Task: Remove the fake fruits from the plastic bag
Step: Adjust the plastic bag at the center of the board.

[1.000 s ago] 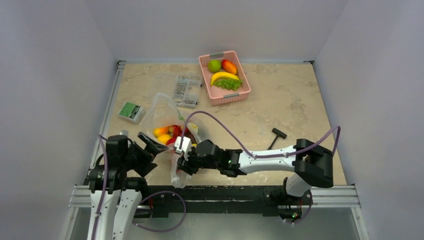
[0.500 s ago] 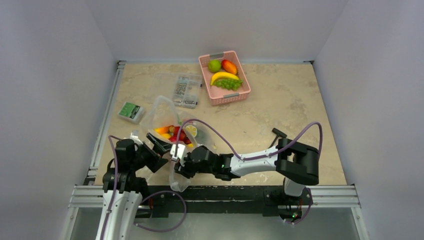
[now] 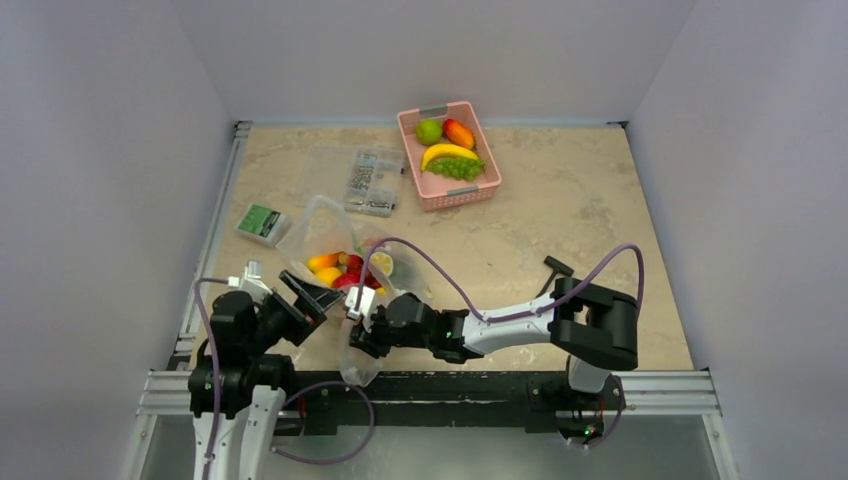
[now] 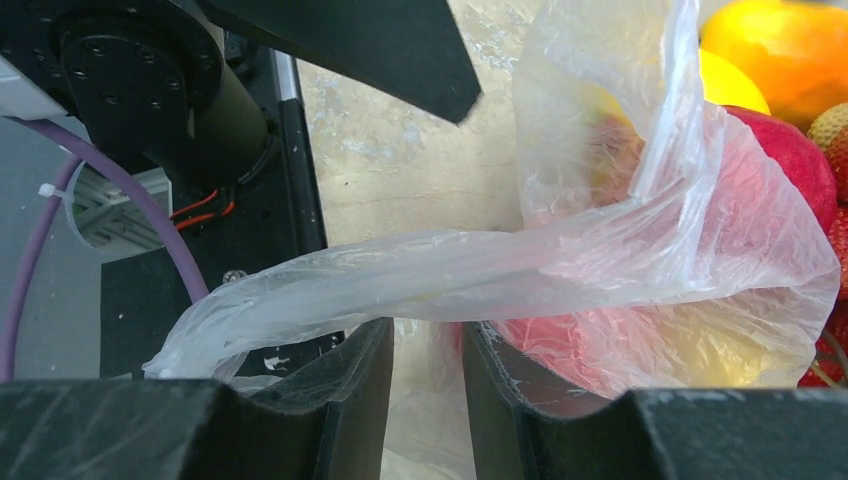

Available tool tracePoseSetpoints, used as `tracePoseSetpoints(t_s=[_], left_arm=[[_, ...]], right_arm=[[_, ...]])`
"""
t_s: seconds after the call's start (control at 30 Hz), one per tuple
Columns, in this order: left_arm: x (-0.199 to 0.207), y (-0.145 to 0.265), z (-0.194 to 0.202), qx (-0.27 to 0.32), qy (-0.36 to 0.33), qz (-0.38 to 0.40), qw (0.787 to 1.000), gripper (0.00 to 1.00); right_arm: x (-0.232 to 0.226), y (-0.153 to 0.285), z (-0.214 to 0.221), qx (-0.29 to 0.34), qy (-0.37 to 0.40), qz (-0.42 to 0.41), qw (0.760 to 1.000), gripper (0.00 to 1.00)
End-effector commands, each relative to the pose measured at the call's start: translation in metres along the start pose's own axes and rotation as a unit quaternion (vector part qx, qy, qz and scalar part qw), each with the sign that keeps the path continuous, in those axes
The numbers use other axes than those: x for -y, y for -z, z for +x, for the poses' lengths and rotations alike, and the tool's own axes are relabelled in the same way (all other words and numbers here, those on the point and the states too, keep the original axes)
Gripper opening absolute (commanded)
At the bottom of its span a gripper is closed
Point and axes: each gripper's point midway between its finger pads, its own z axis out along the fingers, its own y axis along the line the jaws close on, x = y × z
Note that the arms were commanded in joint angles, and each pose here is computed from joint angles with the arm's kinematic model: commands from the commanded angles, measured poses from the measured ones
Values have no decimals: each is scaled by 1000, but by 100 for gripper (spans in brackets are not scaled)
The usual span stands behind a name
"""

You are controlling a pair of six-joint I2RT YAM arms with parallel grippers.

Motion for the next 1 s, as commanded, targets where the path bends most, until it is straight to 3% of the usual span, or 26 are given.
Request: tracePoseSetpoints(t_s=[0.0, 0.17, 0.23, 0.37, 0.47, 0.53, 0.8, 0.97], left_arm=[[10, -23, 7, -69, -36, 35, 996, 100], [-2, -39, 5, -95, -82, -2, 992, 100], [-5, -49, 15, -117, -83, 7, 990, 94], [-40, -58, 26, -145, -87, -79, 982, 46], [-52, -64, 29, -137, -60, -97, 984, 13], [-68, -66, 27, -121, -56, -118, 984, 0], [-89, -79, 41, -119, -15, -104, 987, 0], [-119, -77, 51, -127, 20, -160, 979, 0]], right_arm=[[-6, 6, -37, 56, -2, -14, 998, 31], [-5, 6, -43, 63, -5, -10, 998, 31], [-6, 7, -46, 68, -8, -9, 998, 31], [1, 10, -50, 65, -22, 9, 998, 32], [7, 21, -54, 57, -32, 27, 997, 36], [12, 34, -61, 54, -44, 45, 997, 40], [48, 77, -76, 21, -116, 121, 986, 59], [47, 78, -44, -13, -158, 129, 979, 54]])
